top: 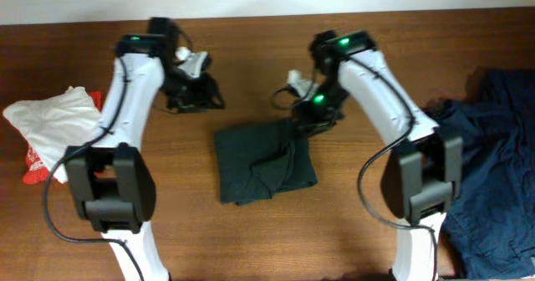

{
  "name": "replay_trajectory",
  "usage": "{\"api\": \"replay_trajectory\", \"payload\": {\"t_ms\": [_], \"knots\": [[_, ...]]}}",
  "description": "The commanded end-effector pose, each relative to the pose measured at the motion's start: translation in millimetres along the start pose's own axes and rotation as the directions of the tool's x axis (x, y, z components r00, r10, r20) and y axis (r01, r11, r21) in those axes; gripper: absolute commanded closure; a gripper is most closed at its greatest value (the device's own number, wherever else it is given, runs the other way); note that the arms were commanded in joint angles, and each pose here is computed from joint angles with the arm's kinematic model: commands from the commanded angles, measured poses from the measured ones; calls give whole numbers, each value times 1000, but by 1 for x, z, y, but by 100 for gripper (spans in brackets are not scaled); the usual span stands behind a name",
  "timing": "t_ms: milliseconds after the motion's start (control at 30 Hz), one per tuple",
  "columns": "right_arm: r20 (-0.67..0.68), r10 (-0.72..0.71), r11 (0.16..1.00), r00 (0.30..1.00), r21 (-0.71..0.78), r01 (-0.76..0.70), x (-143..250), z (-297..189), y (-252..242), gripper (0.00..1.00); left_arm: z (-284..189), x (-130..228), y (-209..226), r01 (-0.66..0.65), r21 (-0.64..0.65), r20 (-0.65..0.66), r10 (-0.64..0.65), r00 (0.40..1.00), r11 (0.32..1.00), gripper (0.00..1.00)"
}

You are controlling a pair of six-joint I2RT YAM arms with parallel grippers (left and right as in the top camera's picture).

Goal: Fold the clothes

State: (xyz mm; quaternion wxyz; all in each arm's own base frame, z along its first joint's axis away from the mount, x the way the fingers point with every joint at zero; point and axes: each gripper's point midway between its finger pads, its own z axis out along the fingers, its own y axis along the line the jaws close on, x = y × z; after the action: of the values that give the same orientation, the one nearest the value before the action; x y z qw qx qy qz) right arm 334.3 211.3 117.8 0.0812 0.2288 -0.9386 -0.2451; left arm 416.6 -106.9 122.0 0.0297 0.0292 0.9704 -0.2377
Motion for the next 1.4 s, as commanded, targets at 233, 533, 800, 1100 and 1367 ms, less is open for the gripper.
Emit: {"api": "replay_trajectory", "payload": {"t_ms": [233, 533, 800, 1100, 1367], "knots": [[-31, -108, 961, 994, 254, 112, -6, 87, 47, 40, -13, -6, 23, 48, -36, 29, -47, 998, 998, 47], [-35, 105, 862, 994, 501, -74, 27, 90, -12, 96, -13, -5, 23, 49, -36, 26, -48, 999, 998, 43], [-29, 293, 772, 956, 597, -218, 55, 38, -73, 79, -13, -4, 22, 50, -36, 22, -49, 999, 998, 43], [67, 391, 650, 918, 686, -327, 62, 2, -128, 61, -12, 3, 22, 63, -36, -7, -63, 998, 997, 39], [-67, 293, 925, 954, 273, -265, 66, 12, -49, 59, 9, 12, -2, -43, -30, -66, 41, 997, 999, 38]]}}
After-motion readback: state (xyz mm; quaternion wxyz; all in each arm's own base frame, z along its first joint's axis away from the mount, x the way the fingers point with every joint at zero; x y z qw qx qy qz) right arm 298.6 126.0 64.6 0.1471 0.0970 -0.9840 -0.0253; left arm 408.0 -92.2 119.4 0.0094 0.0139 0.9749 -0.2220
